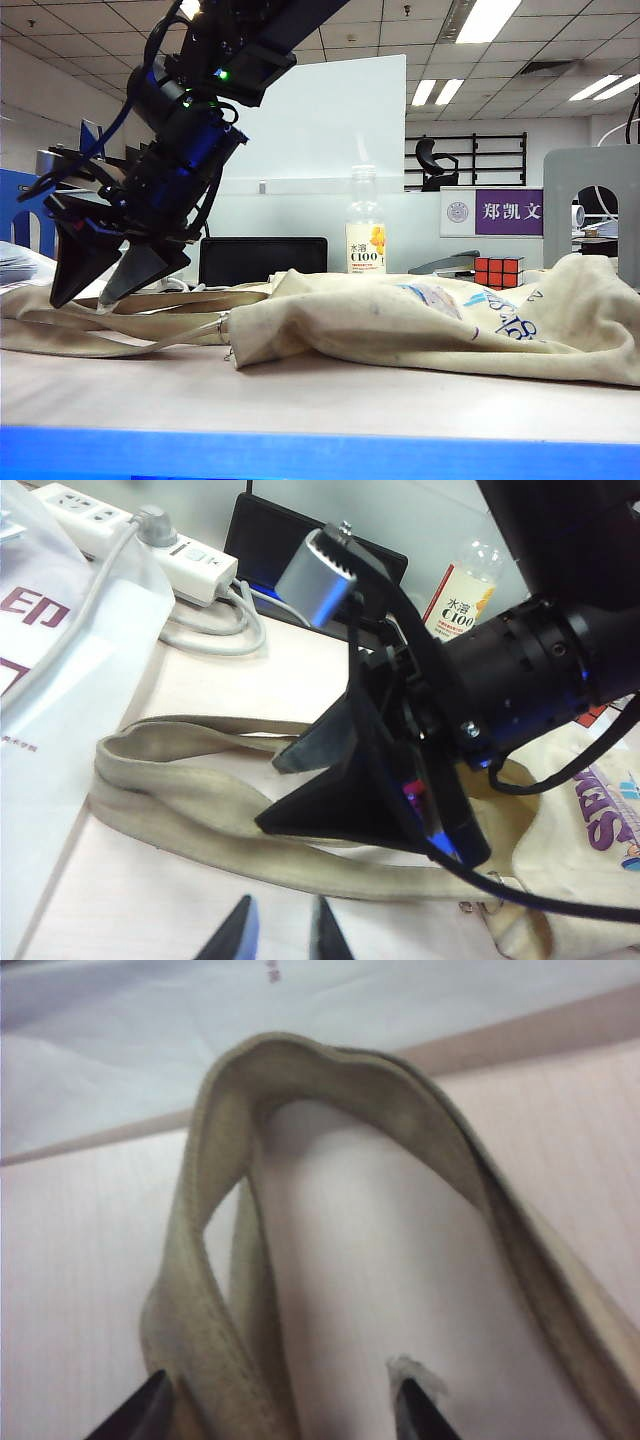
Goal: Take the glasses case out of the canvas bag and put it on the table.
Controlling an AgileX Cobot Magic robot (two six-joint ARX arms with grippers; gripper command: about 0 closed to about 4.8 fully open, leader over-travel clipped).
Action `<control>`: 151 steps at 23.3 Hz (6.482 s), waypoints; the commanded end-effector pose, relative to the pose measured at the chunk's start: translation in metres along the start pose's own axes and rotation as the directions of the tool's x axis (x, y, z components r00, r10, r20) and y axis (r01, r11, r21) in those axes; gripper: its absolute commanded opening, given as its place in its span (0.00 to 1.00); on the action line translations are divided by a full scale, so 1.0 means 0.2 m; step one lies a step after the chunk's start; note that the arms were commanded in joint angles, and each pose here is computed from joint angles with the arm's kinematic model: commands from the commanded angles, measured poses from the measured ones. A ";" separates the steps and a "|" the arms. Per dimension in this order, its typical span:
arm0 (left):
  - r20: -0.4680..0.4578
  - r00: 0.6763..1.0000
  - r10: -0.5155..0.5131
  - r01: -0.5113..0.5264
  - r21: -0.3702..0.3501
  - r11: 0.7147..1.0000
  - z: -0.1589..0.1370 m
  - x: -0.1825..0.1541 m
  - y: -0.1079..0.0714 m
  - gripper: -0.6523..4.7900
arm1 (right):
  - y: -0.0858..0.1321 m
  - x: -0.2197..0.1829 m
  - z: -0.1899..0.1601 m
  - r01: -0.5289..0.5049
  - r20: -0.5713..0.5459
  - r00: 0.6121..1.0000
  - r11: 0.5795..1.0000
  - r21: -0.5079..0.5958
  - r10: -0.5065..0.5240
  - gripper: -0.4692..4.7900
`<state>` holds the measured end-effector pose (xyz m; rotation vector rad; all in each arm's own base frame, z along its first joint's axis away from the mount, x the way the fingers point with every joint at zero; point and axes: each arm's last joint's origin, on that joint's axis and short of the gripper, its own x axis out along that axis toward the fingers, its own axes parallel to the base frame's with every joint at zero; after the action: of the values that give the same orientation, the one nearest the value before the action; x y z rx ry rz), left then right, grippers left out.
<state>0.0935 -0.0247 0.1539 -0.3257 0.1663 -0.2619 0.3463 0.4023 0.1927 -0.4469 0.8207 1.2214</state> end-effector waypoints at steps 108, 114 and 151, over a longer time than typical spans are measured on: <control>0.058 0.994 -0.095 0.090 0.084 0.992 0.04 0.00 -0.03 0.27 | 0.18 -0.48 0.11 -0.089 0.046 0.995 0.991 0.099 0.085 0.08; 0.056 0.994 -0.096 0.092 0.084 0.992 0.04 0.00 -0.03 0.27 | -0.19 -0.53 -0.08 0.024 0.056 0.998 0.953 0.303 -0.043 0.08; 0.014 0.996 -0.093 0.092 0.080 0.993 0.02 0.00 -0.02 0.27 | -0.10 -0.28 -0.04 -0.034 0.098 0.995 0.973 0.230 0.011 0.49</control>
<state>0.0929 -0.0278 0.1573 -0.2563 0.1318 -0.3534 0.3532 0.3513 0.2233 -0.1915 0.9281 1.1425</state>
